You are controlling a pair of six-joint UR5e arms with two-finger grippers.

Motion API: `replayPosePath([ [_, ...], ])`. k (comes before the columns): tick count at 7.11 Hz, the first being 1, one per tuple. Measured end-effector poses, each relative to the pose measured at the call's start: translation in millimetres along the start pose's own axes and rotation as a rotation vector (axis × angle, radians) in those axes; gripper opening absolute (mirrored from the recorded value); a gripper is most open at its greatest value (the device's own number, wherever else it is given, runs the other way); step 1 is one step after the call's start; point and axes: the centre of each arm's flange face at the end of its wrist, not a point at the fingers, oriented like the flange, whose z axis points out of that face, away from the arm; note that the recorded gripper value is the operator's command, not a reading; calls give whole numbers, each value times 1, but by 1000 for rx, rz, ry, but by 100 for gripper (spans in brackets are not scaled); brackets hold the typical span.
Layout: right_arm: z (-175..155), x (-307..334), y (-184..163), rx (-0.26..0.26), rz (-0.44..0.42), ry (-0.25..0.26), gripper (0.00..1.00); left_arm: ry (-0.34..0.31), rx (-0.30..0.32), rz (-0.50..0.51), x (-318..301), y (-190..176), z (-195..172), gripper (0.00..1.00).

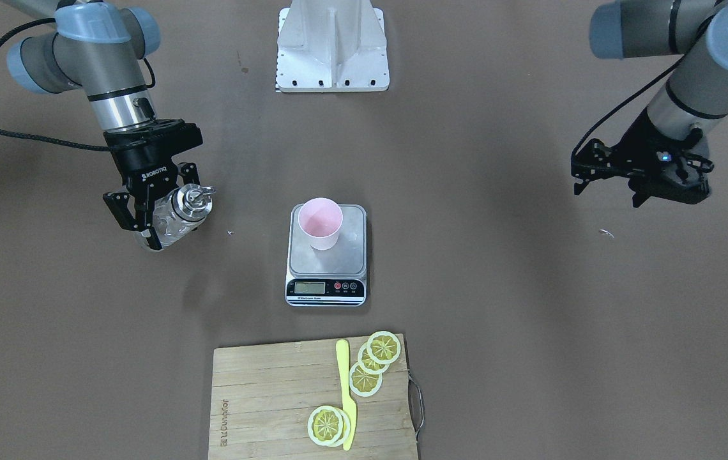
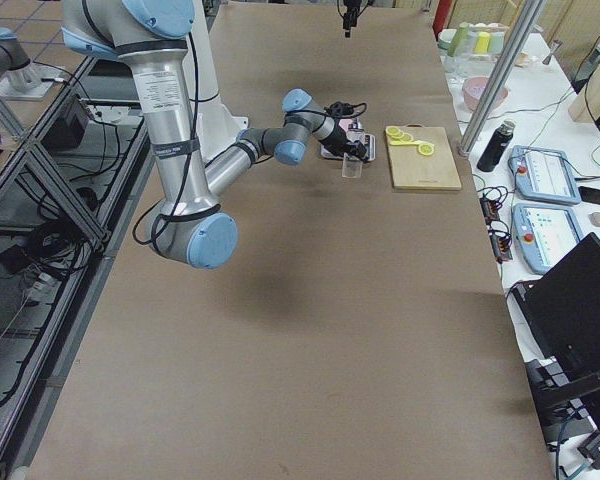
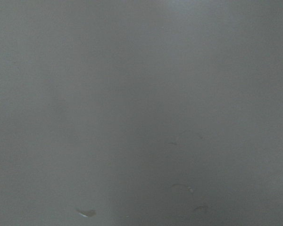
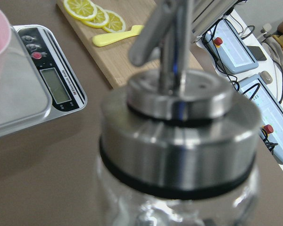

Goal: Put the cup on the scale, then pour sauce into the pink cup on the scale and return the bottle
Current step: 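Bring the bottle spout over the pink cup with the right gripper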

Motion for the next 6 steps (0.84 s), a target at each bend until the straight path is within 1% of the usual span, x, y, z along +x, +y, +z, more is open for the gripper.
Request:
replayPosePath([
  [2, -14, -26, -20, -65, -82, 33, 7, -24, -19, 46, -51, 30, 8, 98],
  [3, -18, -36, -30, -105, -130, 59, 7, -17, -17, 57, -70, 43, 18, 98],
  [4, -20, -41, -39, -144, -175, 85, 7, 6, -11, 66, -85, 53, 30, 98],
  [6, -19, -46, -45, -201, -246, 120, 5, 34, 0, 78, -102, 68, 47, 98],
])
